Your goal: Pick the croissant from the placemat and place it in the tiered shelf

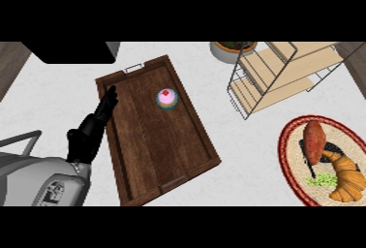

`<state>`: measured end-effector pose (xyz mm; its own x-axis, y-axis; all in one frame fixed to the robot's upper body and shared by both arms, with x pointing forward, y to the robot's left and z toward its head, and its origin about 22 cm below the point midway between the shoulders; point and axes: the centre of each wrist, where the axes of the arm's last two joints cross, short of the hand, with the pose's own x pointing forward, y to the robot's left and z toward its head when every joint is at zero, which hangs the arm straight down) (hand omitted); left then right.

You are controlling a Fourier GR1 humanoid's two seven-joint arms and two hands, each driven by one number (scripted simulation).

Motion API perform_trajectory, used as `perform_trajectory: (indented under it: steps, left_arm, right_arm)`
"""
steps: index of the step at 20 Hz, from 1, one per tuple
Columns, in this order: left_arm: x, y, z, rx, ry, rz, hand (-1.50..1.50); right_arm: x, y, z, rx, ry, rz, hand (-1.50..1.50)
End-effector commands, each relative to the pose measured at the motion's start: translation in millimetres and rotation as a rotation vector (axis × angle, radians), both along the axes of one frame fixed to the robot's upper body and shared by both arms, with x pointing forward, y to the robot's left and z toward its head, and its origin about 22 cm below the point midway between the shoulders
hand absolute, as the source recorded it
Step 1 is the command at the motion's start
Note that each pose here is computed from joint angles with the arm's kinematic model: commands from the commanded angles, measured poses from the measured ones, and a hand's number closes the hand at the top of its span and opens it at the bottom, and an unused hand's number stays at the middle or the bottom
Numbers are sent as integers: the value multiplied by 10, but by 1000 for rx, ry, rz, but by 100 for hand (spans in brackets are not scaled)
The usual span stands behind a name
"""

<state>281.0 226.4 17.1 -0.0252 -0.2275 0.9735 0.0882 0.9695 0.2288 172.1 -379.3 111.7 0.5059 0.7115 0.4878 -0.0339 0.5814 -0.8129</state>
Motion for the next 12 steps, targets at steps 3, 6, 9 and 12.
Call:
perform_trajectory:
  steps: [3,6,9,12]
  left_arm:
    - [57,129,-89,3,-9,18,0]
    - [-67,71,-194,-6,0,2,0]
    - [-81,65,-24,1,-3,0,0]
    - [-75,-26,-65,3,-1,11,0]
  right_arm:
    - [128,134,-189,-2,5,-28,-150]
    - [54,5,-163,-12,53,-8,-150]
    - [194,-8,-93,-38,53,-8,-150]
    - [78,-89,-485,-48,76,-22,-150]
